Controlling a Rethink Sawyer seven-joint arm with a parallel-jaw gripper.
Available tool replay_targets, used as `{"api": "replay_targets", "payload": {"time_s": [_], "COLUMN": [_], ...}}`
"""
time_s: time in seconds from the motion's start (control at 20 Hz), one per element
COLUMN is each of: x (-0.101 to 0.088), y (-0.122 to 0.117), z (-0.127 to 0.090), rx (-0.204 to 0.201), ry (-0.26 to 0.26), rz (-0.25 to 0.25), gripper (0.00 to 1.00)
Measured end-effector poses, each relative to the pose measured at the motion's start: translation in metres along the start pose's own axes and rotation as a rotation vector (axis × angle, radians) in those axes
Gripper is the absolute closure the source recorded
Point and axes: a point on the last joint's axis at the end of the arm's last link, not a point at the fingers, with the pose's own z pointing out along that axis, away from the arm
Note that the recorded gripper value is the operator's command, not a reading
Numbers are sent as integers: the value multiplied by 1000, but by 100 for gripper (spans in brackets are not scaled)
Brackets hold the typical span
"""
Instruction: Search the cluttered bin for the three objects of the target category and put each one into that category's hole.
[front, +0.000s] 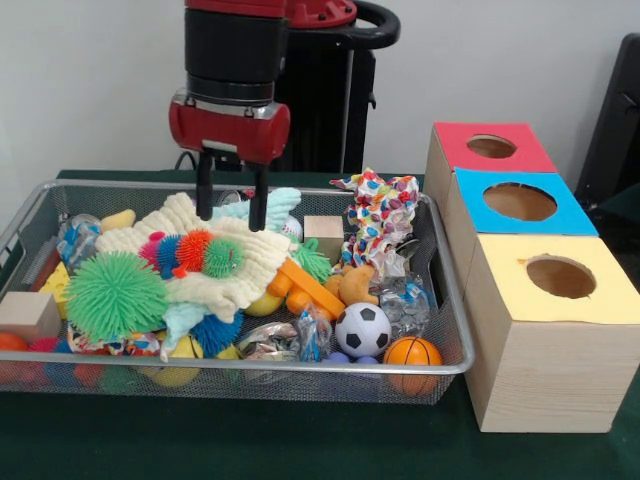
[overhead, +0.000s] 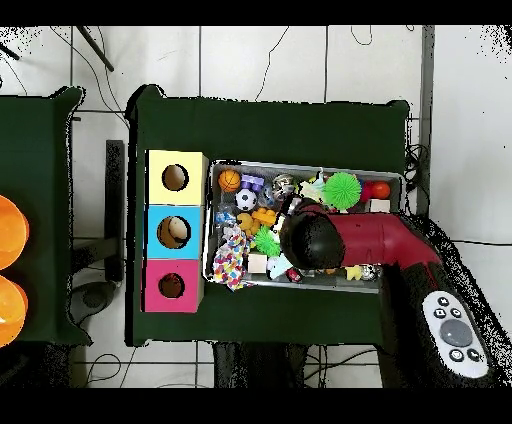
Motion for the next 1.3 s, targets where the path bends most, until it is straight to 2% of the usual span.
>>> {"api": "replay_targets", "payload": {"time_s": [0.45, 0.8, 1.3], "x": [24, 39, 59], "y": [33, 51, 73], "z": [8, 20, 20], "rx": [10, -1, 25], "ry": [36, 80, 104], "rz": [-46, -36, -43], "gripper": [0, 0, 0]}}
